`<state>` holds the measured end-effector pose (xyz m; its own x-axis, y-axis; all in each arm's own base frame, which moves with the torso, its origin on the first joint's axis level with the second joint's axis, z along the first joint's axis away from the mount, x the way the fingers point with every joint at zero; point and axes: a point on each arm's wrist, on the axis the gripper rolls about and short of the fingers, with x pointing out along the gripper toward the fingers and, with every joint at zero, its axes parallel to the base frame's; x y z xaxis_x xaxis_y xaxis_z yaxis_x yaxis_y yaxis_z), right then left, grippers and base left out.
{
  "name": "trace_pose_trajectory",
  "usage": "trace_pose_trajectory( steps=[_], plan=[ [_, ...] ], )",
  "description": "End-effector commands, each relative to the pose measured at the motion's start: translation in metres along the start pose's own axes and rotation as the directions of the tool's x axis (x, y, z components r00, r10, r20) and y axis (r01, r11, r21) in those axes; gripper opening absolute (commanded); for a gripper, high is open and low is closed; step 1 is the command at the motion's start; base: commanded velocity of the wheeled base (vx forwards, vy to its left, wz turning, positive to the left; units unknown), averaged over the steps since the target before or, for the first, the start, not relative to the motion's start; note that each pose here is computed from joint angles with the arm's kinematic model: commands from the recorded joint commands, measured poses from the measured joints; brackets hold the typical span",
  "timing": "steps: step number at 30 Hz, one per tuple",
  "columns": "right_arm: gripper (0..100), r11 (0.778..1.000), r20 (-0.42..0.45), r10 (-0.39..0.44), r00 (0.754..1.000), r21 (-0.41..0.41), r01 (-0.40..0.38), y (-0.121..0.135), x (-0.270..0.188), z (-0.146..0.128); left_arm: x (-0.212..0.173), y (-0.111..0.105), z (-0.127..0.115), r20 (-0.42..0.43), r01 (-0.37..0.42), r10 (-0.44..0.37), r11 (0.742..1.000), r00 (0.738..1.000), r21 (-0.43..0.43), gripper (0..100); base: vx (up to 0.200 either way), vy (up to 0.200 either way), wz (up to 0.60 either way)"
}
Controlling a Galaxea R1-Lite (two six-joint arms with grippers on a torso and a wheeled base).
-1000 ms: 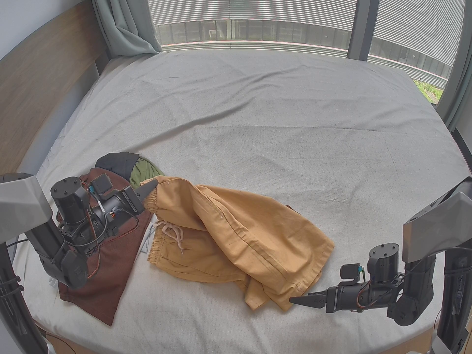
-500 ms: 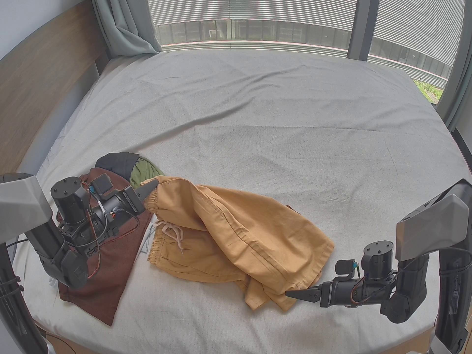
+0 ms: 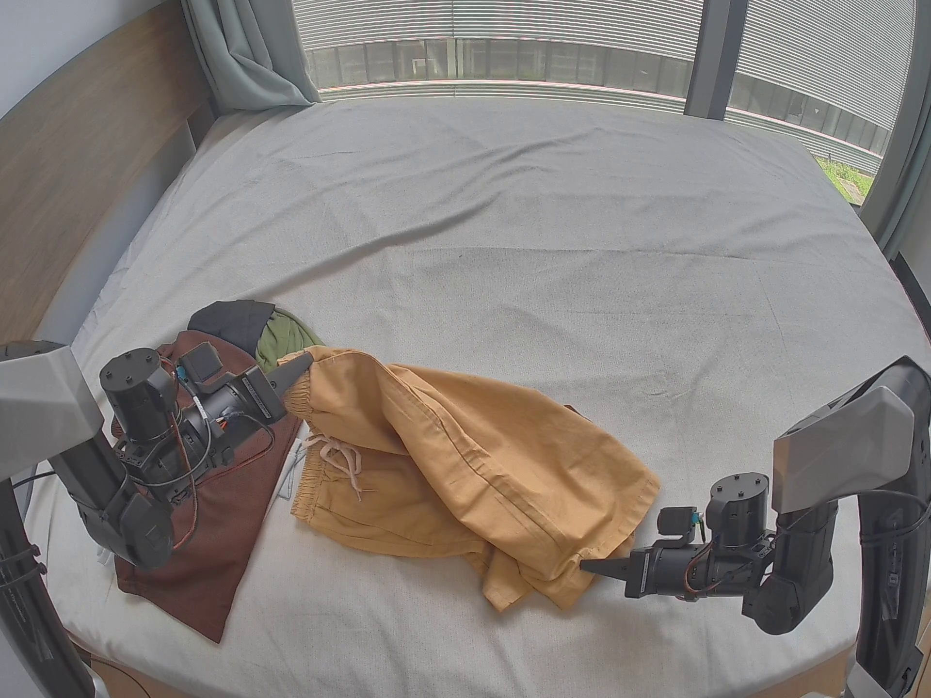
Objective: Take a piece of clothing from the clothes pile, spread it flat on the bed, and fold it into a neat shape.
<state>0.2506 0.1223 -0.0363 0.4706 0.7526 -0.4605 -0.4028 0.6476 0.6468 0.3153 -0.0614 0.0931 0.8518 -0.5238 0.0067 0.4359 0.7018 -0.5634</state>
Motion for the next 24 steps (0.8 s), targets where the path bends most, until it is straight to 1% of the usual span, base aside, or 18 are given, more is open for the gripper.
trace_pose_trajectory(
  steps=[1, 4, 5, 8, 11, 15, 18, 21, 22, 23, 24],
  plan=[
    [0, 1.000, 0.036, 0.004, 0.999, -0.008, -0.004, 0.005, -0.010, 0.008, 0.000, 0.001, 0.000, 0.002, -0.002, 0.002, 1.000, 1.000, 0.000, 0, 0.000, 0.000, 0.00],
    [0, 1.000, 0.116, 0.009, 0.993, -0.028, -0.006, 0.008, -0.025, 0.027, 0.000, 0.002, 0.000, 0.003, -0.006, 0.006, 1.000, 1.000, 0.000, 0, 0.000, 0.000, 0.00],
    [0, 0.999, 0.156, 0.006, 0.988, -0.036, -0.001, 0.007, -0.030, 0.035, 0.000, 0.003, 0.001, 0.004, -0.007, 0.007, 1.000, 1.000, 0.000, 0, 0.000, 0.000, 0.00],
    [0, 0.998, 0.234, 0.022, 0.972, -0.059, -0.008, 0.009, -0.046, 0.054, 0.000, 0.003, 0.001, 0.004, -0.007, 0.007, 1.000, 1.000, 0.000, 0, 0.000, 0.000, 0.00],
    [0, 0.996, 0.267, 0.067, 0.961, -0.074, -0.049, 0.009, -0.059, 0.066, 0.001, 0.004, 0.000, 0.003, -0.008, 0.008, 1.000, 1.000, -0.001, 0, 0.000, 0.000, 0.00],
    [0, 0.995, 0.326, 0.094, 0.941, -0.064, -0.077, 0.008, -0.069, 0.084, 0.001, 0.005, 0.001, 0.004, -0.011, 0.011, 1.000, 1.000, -0.003, 0, 0.000, 0.000, 0.00],
    [0, 0.993, 0.352, 0.117, 0.929, -0.061, -0.102, 0.008, -0.081, 0.093, 0.003, 0.007, 0.001, 0.009, -0.013, 0.013, 1.000, 1.000, -0.001, 0, 0.000, 0.000, 0.00],
    [0, 0.986, 0.354, 0.167, 0.920, -0.074, -0.150, 0.009, -0.098, 0.099, 0.003, 0.010, 0.001, 0.007, -0.022, 0.022, 1.000, 1.000, -0.003, 0, 0.000, 0.000, 0.00],
    [0, 0.985, 0.355, 0.170, 0.919, -0.075, -0.153, 0.009, -0.099, 0.100, 0.003, 0.011, 0.000, 0.006, -0.023, 0.023, 1.000, 1.000, -0.005, 0, 0.000, 0.000, 0.00],
    [0, 0.977, 0.340, 0.211, 0.916, -0.076, -0.197, 0.010, -0.108, 0.102, 0.003, 0.011, -0.001, 0.003, -0.024, 0.024, 1.000, 1.000, -0.005, 0, 0.000, 0.000, 0.00],
    [0, 0.974, 0.331, 0.226, 0.916, -0.071, -0.214, 0.010, -0.110, 0.102, 0.003, 0.012, -0.001, 0.002, -0.025, 0.025, 1.000, 1.000, -0.005, 0, 0.000, 0.000, 0.00]
  ],
)
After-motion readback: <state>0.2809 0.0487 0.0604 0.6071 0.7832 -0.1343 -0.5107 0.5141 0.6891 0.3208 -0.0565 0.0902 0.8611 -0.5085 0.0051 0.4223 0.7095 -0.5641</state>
